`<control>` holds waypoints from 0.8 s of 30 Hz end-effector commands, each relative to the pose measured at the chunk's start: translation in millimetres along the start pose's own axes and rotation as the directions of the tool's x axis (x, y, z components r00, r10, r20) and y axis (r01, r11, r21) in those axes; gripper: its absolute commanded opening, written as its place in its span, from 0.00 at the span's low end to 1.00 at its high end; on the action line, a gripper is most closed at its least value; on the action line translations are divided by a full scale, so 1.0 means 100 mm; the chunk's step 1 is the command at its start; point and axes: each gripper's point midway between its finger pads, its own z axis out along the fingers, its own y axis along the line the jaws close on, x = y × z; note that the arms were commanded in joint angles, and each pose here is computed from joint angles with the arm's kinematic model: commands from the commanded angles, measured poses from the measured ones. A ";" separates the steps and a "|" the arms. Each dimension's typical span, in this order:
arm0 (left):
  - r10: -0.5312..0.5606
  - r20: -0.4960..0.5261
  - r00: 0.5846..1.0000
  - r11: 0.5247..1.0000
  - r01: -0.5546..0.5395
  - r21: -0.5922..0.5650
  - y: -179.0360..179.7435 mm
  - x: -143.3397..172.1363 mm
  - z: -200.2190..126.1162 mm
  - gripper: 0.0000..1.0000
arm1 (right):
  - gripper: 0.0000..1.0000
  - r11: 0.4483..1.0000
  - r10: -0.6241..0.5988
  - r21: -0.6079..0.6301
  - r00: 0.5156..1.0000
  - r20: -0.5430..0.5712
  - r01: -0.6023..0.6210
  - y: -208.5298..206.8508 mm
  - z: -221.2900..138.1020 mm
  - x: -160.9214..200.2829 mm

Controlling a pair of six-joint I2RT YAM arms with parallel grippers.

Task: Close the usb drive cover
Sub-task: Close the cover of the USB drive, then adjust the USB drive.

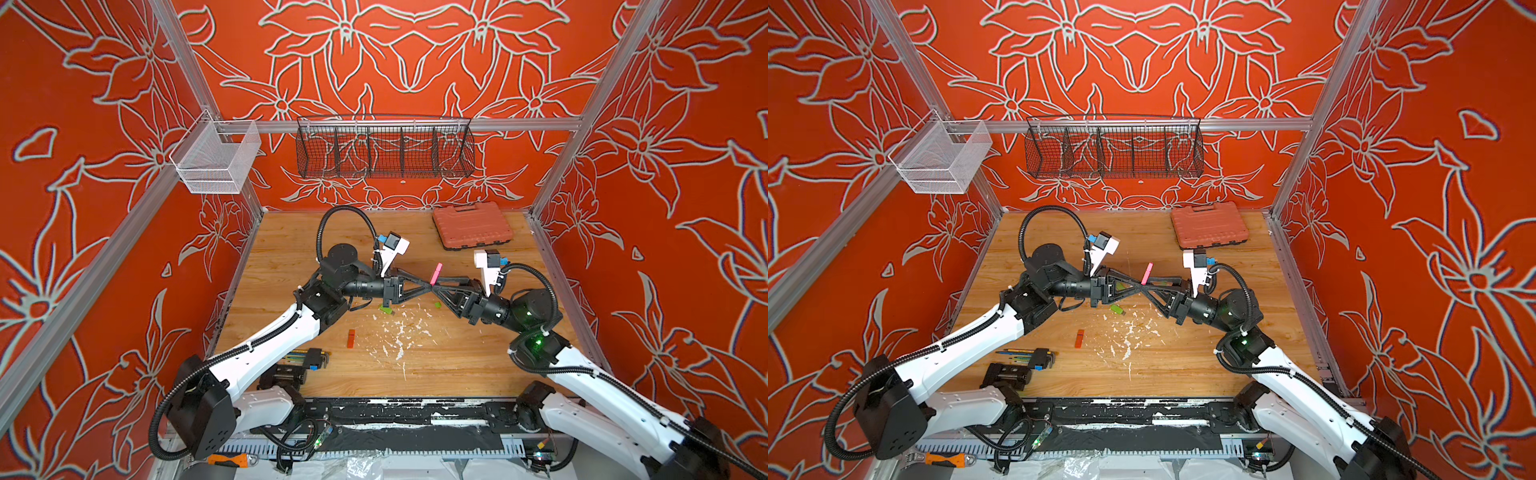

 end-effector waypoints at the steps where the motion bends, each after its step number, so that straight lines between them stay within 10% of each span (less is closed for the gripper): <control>1: 0.041 0.018 0.999 0.999 -0.041 0.002 -0.04 -0.08 -0.02 0.00 | 0.46 0.998 -0.066 -0.012 0.998 0.005 0.066 0.18 -0.04 -0.11; 24: 0.054 0.002 0.999 0.998 -0.054 0.038 -0.20 0.00 -0.09 0.00 | 0.53 0.992 -0.124 0.008 0.988 -0.087 0.126 0.15 0.17 -0.35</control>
